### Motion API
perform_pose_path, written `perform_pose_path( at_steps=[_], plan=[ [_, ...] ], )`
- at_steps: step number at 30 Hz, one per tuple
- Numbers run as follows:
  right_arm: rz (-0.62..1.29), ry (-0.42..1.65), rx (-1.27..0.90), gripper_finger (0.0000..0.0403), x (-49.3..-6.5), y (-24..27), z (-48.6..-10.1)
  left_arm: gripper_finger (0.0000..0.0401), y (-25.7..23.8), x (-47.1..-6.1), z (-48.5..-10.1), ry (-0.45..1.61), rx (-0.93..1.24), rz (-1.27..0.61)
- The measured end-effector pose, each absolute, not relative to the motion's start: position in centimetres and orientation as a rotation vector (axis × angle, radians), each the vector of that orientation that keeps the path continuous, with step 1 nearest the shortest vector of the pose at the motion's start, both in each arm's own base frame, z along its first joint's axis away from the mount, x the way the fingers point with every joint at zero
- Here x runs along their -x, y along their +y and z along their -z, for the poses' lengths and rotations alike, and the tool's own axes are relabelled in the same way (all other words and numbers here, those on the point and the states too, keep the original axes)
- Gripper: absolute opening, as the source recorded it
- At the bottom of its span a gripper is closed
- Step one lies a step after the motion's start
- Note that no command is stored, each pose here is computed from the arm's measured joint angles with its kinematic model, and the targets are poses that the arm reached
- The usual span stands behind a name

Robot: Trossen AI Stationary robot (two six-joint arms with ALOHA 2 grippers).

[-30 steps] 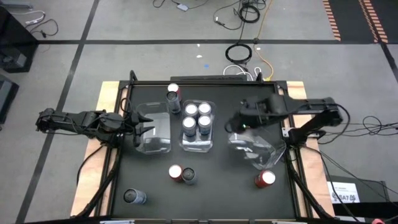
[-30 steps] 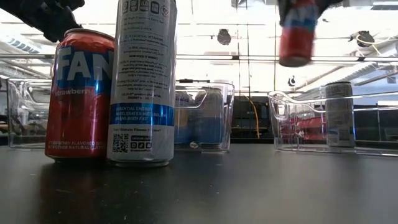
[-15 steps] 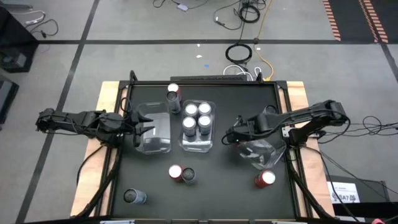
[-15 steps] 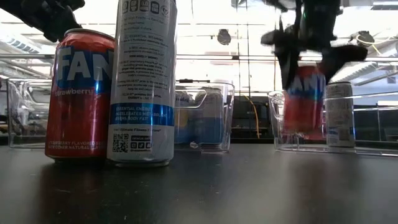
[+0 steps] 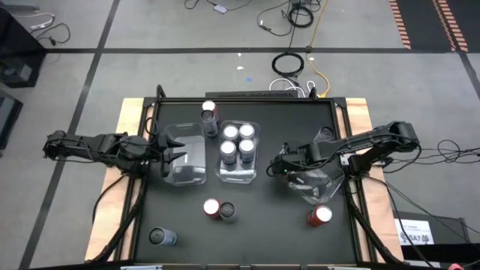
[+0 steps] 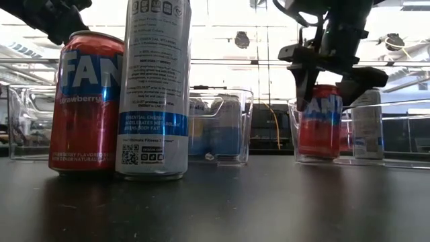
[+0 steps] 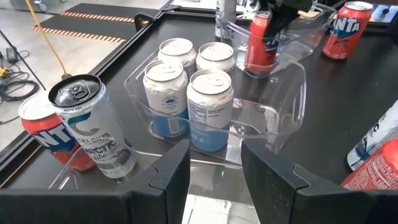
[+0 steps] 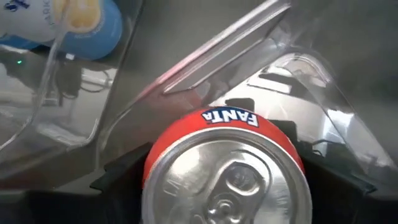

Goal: Sort soda cans
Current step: Put the top right red soda can into the right transparent bin

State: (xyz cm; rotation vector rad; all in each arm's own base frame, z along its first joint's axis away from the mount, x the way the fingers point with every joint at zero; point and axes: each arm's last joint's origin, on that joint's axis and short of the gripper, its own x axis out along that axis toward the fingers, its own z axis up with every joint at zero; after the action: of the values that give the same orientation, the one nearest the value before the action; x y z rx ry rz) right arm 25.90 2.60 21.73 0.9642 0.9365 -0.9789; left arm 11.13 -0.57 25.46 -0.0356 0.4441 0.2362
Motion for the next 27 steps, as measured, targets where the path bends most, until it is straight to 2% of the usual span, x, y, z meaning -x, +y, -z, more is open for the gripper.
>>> perform_pose_path(
  at_steps=[13, 20, 27],
  plan=[
    [0.958, 0.944, -0.962, 0.034, -26.0, 2.6, -21.9, 0.0155, -0.6, -11.1, -25.5, 0.445, 0.036, -0.236],
    [0.949, 0.939, -0.943, 0.0341, -26.3, 2.5, -23.4, 0.0155, -0.6, -11.1, -25.5, 0.445, 0.035, -0.236],
    [0.999, 1.025, -0.874, 0.0341, -25.7, 2.4, -26.3, 0.0155, -0.6, -11.1, -25.4, 0.446, 0.034, -0.236]
  ],
)
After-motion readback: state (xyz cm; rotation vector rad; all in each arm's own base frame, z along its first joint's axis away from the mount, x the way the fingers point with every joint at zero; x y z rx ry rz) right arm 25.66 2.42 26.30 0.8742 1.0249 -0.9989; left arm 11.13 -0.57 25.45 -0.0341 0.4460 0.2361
